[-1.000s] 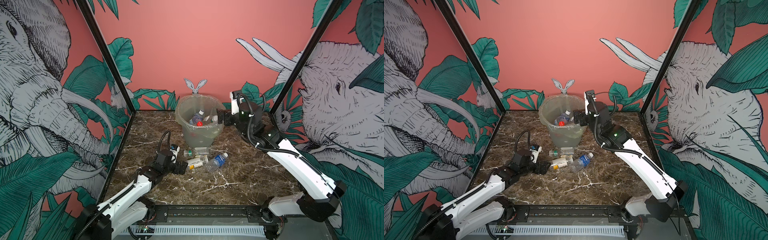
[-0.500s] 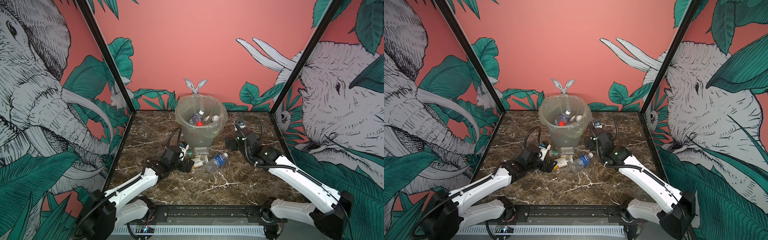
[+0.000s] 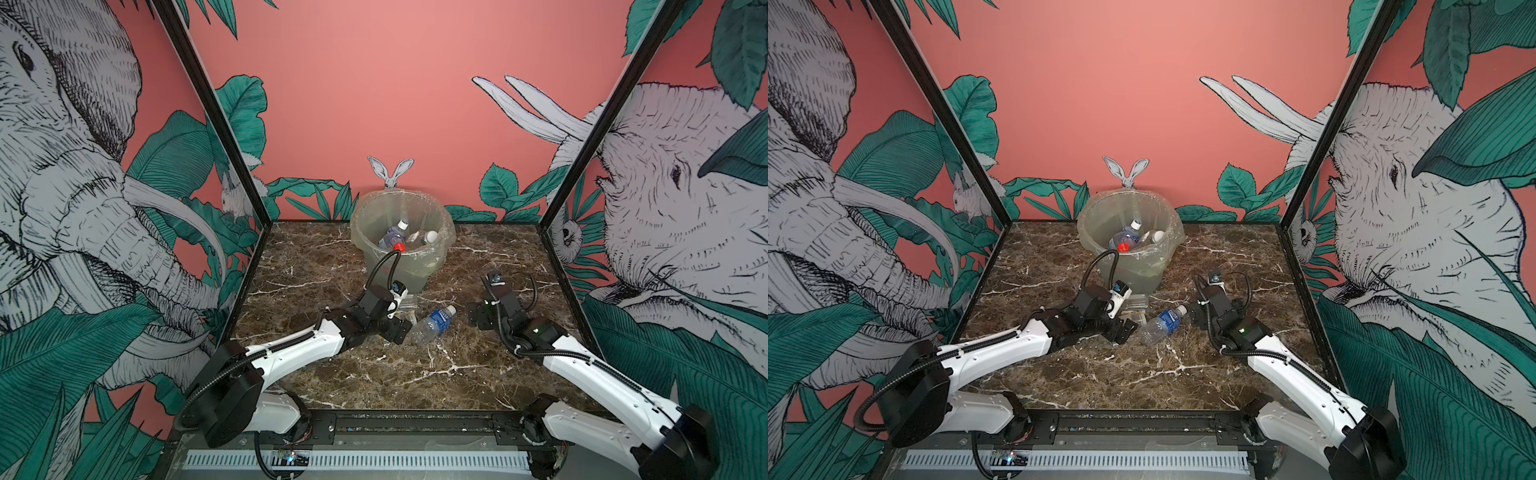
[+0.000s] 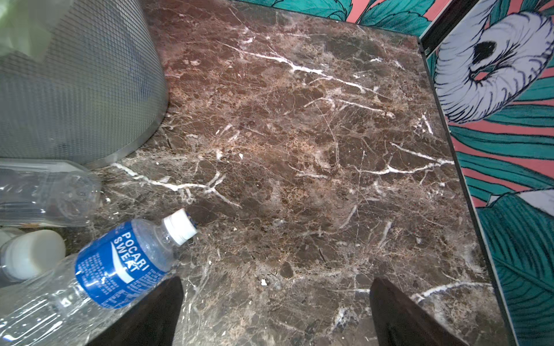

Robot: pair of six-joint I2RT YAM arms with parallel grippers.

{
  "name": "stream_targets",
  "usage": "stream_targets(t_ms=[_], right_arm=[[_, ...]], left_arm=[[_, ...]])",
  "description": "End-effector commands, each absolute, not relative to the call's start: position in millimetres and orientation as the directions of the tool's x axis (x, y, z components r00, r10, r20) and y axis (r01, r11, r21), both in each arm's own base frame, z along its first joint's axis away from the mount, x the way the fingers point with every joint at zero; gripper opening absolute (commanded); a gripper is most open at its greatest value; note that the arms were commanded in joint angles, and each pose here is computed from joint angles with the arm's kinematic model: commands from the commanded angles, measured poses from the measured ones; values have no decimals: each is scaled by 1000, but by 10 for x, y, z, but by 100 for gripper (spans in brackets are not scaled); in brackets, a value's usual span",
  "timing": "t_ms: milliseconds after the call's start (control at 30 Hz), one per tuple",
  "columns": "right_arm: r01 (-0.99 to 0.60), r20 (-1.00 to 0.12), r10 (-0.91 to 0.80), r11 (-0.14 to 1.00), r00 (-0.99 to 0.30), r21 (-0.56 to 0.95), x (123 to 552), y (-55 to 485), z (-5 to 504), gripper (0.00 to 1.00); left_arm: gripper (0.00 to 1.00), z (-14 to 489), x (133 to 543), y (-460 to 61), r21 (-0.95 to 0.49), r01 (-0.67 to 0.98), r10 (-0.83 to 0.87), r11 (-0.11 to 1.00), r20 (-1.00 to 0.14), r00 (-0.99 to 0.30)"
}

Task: Throw the plastic bottles in the bin
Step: Pick up the plastic bottle from the center of the table.

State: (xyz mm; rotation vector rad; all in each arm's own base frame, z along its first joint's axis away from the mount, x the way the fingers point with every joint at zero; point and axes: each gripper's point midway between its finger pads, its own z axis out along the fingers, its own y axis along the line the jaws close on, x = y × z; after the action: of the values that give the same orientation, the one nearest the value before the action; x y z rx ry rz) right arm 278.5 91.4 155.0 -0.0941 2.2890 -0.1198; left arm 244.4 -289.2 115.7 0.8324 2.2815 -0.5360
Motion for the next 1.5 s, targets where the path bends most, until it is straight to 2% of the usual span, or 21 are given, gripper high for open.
stream_targets(t_ms=[0, 300, 567, 1133, 1233, 1467], right_arm=[[-7, -760, -38, 999, -649, -43, 2820, 897, 1473, 99], [43, -757, 38, 999, -652, 13, 2799, 681, 1157, 99], [65, -766, 82, 996, -638, 53, 2760, 614, 1138, 98], [80, -763, 119, 993, -636, 88, 2743, 566, 1112, 96], [79, -761, 121, 993, -638, 91, 2748, 570, 1104, 96], [80, -759, 122, 992, -640, 92, 2754, 567, 1095, 95]], left_arm=[[90, 1288, 2451, -3090, -131, 723, 439, 678, -717, -542], [90, 1237, 2375, -3460, -112, 767, 499, 632, -698, -513], [89, 1114, 2359, -3710, -104, 782, 536, 614, -672, -510], [79, 775, 2449, -3800, -60, 784, 614, 617, -587, -528], [74, 741, 2448, -3814, -63, 786, 618, 615, -580, -530], [72, 627, 2437, -3825, -62, 792, 639, 607, -554, -534]])
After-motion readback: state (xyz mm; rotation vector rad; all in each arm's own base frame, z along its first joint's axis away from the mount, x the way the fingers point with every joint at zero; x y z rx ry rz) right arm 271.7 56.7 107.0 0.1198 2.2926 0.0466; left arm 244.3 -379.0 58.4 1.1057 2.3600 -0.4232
